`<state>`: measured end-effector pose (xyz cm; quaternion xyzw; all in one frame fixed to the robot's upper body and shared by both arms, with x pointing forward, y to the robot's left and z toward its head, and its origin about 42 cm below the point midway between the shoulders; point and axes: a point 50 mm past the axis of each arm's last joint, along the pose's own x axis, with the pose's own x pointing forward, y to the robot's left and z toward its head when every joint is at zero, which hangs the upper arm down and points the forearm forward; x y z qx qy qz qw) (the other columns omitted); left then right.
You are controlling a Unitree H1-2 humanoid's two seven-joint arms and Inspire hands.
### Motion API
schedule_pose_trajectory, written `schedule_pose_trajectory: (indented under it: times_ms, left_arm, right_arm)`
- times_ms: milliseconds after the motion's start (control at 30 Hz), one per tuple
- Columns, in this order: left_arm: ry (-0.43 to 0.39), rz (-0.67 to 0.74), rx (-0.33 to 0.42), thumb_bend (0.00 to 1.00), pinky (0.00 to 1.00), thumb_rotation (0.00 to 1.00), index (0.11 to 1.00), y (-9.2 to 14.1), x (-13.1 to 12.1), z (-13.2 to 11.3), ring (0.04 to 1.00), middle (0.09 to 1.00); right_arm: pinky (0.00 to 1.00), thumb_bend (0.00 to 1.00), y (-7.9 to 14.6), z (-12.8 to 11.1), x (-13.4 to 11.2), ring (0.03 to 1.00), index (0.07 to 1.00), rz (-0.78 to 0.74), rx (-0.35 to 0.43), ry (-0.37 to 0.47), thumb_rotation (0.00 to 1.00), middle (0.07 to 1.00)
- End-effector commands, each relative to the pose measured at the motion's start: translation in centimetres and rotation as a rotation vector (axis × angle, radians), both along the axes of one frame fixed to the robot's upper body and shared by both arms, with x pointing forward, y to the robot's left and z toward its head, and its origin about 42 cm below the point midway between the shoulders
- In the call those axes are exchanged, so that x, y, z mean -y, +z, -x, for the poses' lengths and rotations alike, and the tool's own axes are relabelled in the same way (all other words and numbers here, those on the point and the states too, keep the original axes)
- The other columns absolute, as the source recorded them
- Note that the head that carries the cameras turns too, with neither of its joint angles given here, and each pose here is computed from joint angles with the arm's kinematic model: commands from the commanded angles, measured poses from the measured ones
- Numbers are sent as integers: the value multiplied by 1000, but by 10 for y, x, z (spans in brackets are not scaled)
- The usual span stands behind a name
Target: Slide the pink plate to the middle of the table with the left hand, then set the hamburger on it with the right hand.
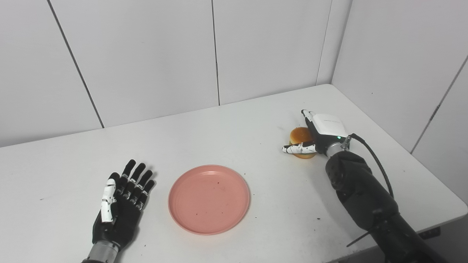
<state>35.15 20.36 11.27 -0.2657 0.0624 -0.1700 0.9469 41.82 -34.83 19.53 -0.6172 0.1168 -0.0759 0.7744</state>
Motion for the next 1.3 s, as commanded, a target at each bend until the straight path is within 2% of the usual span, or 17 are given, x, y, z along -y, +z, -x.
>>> schedule_pose_trajectory:
  times_ms: [0,100,167,200,267,333,400,433,533,733,900,1000,1267]
  left_arm:
    - [19,-35,-116,321,989,1000,970,-19,-9,10,960,970]
    - [15,-31,-115,323,996,1000,971,-19,-8,10,960,972]
    - [15,-30,-115,325,997,1000,970,-19,-8,10,959,971]
    - [16,-31,-115,324,996,1000,968,-19,-8,10,958,969]
    - [19,-33,-116,325,993,1000,966,-19,-8,10,956,967]
    - [22,-39,-116,325,990,1000,961,-19,-7,10,953,961]
    - [20,-41,-115,325,989,1000,963,-19,-7,10,953,963]
    - [19,-39,-115,325,990,1000,964,-19,-7,10,954,964]
    - [21,-37,-115,324,991,1000,964,-19,-7,10,956,964]
    - [20,-35,-116,328,993,1000,965,-20,-5,9,957,965]
    - [17,-36,-112,327,991,1000,970,-20,-2,9,959,968]
    - [19,-39,-112,329,983,1000,970,-20,0,10,954,966]
    - [42,-52,-114,337,953,1000,941,-15,15,12,925,937]
  right_arm:
    - [647,981,33,-12,6,819,946,43,96,-22,664,907]
    - [613,962,37,-16,8,779,908,51,76,-36,632,859]
    - [513,898,41,-16,9,659,804,40,86,-45,506,740]
    - [395,862,43,-15,9,511,699,37,99,-48,402,606]
    - [361,838,46,-14,11,467,661,26,113,-52,358,565]
    - [320,767,48,-13,14,416,624,-2,119,-59,242,518]
    - [249,561,49,-11,17,323,513,-19,128,-65,157,431]
    - [232,540,50,-11,17,305,502,-23,133,-65,146,412]
    - [229,519,53,-9,17,306,491,-34,152,-64,130,409]
    - [329,512,61,-8,17,411,492,-43,190,-70,134,503]
    - [278,513,77,-4,12,360,487,-44,249,-52,133,447]
    - [280,511,86,-1,10,357,486,-41,270,-34,133,439]
    - [259,512,119,16,-30,336,486,-50,372,113,134,420]
